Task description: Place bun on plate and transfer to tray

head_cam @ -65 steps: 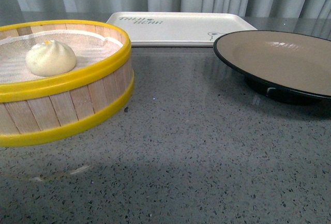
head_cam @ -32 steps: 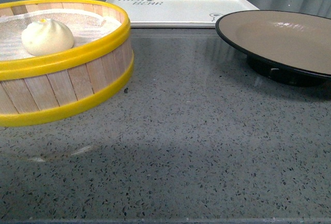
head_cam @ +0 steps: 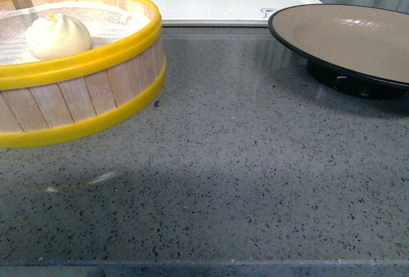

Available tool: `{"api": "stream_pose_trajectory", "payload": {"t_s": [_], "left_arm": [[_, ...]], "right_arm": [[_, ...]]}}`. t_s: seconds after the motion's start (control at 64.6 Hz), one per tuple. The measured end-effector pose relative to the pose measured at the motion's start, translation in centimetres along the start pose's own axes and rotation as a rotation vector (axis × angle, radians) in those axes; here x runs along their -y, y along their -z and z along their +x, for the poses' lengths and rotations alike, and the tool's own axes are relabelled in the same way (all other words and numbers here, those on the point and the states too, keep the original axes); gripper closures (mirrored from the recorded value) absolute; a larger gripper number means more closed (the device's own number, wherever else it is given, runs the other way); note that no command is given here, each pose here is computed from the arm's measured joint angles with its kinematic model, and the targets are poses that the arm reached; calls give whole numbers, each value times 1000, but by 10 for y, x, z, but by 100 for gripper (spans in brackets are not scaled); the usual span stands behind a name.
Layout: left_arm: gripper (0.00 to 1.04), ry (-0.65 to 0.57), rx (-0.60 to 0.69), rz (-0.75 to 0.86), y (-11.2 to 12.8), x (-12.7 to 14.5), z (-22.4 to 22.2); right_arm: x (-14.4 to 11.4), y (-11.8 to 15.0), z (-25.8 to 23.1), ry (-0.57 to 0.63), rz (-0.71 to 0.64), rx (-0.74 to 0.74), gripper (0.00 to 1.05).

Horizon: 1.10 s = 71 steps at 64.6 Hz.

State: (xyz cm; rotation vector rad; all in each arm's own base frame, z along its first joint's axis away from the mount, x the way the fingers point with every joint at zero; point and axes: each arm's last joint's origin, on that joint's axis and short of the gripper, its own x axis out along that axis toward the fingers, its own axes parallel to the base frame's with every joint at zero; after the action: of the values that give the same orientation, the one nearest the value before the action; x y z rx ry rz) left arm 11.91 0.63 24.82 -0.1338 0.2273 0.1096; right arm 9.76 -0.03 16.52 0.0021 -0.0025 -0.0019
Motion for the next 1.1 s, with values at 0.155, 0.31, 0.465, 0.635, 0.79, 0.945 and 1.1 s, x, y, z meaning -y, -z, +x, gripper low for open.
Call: {"api": "stream_pose_trajectory", "payload": {"t_s": [0.155, 0.31, 0.465, 0.635, 0.79, 0.945, 1.1], "left_arm": [[7, 32, 29, 1, -24, 9, 17], [7, 108, 21, 22, -50, 29, 46], [7, 146, -17, 65, -68, 56, 82], [7, 193, -76, 114, -70, 85, 109], [7, 225, -125, 152, -59, 102, 123], [7, 246, -165, 178, -49, 111, 129], [7, 248, -187, 213, -42, 115, 134]], "right_arm": [[0, 0, 0, 0, 0, 0, 9], [0, 0, 0, 0, 0, 0, 9], [0, 0, 0, 0, 0, 0, 9], [0, 0, 0, 0, 0, 0, 9], [0, 0, 0, 0, 0, 0, 9], [0, 0, 0, 0, 0, 0, 9], [0, 0, 0, 0, 0, 0, 9]]}}
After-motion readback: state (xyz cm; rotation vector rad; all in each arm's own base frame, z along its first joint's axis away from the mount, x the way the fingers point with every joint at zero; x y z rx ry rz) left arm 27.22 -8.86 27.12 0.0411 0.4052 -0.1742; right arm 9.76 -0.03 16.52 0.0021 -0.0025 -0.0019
